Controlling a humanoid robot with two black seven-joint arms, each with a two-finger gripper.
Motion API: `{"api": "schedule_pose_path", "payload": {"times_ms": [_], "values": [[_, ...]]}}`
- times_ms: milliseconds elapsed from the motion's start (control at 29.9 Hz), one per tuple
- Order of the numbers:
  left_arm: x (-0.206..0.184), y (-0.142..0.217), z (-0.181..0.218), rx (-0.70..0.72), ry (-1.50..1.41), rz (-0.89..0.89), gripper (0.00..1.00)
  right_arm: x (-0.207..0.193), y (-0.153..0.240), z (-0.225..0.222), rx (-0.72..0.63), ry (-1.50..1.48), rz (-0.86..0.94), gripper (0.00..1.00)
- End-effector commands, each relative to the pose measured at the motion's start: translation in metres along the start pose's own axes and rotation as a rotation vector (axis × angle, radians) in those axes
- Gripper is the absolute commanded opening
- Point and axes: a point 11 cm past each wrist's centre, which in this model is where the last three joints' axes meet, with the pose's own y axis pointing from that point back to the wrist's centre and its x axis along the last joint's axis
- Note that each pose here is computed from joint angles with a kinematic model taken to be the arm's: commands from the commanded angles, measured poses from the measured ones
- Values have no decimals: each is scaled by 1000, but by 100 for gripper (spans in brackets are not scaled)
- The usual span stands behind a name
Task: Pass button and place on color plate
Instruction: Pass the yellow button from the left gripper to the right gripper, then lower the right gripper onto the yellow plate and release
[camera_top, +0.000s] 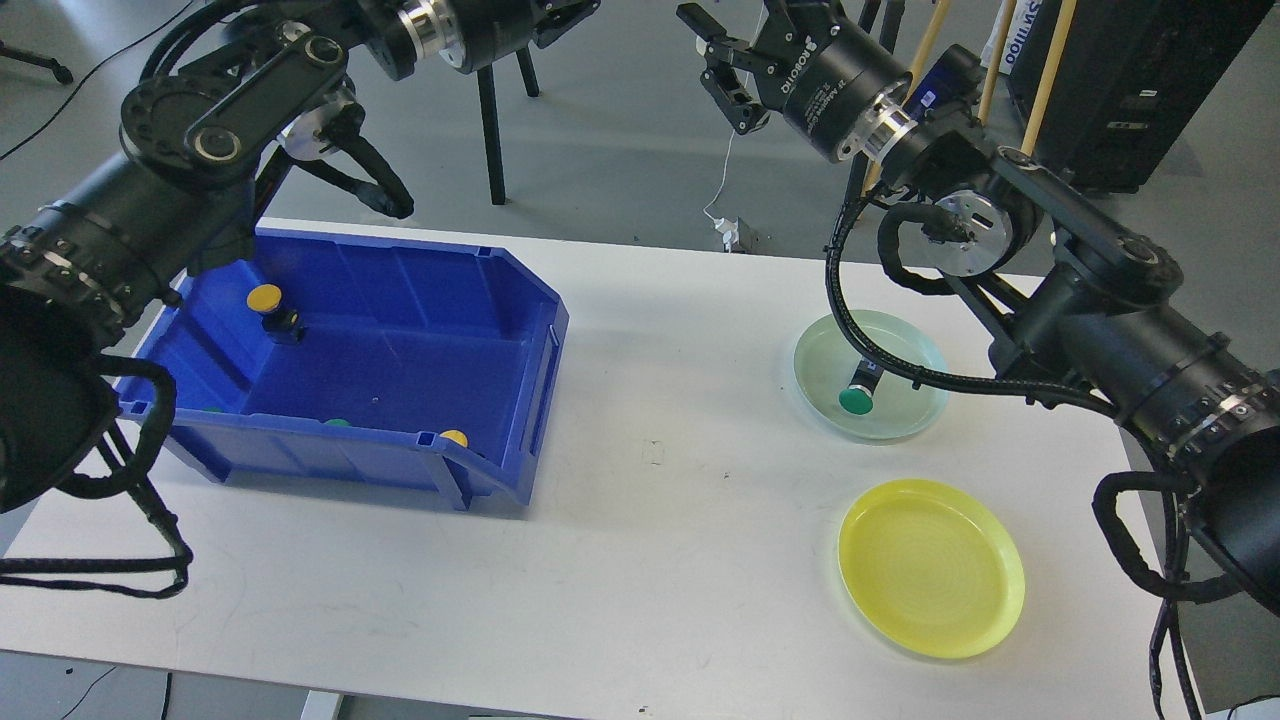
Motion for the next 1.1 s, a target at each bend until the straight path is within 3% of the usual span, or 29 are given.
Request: {"api": "schedule_pose_path", "payload": {"times_ms": [0,268,334,401,435,468,903,1070], "values": [[-1,0,-1,2,2,-1,9,0,0,0,-3,4,-1,18],[0,0,0,2,-1,-1,10,0,0,1,-6,9,-3,13],[0,0,-2,6,0,0,18,0,0,1,-7,9,-2,13],[4,2,-5,16,5,15,43,0,0,0,-6,10,-3,13],[6,3,-8,24,7,26,83,0,0,0,-7,11,-3,13],[8,4,-10,33,9,34,98,0,0,0,-6,10,-3,13],[17,9,-19,68,2,61,99,5,2,-4,-4,21,4,13],[31,22,-22,82,-5,95,99,32,24,-16,-19,70,57,13]]}}
